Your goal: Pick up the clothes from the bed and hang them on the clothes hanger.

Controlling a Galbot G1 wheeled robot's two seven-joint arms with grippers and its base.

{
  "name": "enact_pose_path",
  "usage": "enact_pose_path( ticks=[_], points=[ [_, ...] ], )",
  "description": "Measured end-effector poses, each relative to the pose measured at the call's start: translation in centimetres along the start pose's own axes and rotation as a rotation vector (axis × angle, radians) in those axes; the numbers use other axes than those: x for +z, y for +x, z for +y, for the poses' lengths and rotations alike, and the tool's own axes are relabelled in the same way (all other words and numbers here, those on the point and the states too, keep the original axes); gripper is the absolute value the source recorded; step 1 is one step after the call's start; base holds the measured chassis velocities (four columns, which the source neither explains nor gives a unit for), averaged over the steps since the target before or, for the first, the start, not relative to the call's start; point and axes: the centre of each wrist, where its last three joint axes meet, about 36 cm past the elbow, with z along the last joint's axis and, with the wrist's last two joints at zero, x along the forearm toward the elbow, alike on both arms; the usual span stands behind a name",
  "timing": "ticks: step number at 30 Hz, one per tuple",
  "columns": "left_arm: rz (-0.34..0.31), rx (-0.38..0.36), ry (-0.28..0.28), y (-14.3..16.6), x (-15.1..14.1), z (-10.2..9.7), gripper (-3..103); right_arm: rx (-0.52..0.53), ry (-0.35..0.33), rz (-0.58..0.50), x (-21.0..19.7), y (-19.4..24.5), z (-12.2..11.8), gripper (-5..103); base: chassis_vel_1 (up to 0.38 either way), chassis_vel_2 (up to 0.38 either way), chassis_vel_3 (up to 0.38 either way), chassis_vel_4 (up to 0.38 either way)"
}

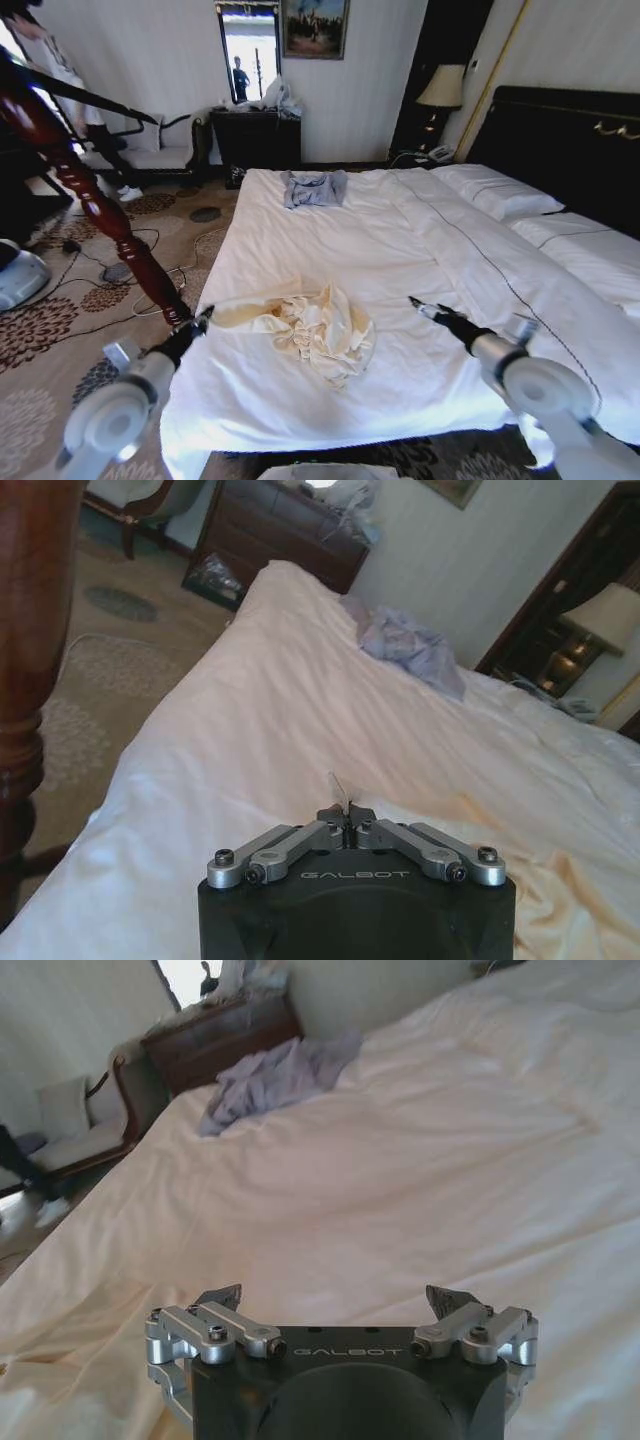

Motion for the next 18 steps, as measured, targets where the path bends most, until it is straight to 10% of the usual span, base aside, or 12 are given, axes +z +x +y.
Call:
enact_pose_path(
  ticks=[18],
  points=[
    [0.0, 0.017, -0.032, 0.9, -0.2, -1.6, 1, -0.162, -0.058, 0.207, -1.3, -15.3, 2.2, 100, 0.0, 0.0, 0.0, 0.0]
  ],
)
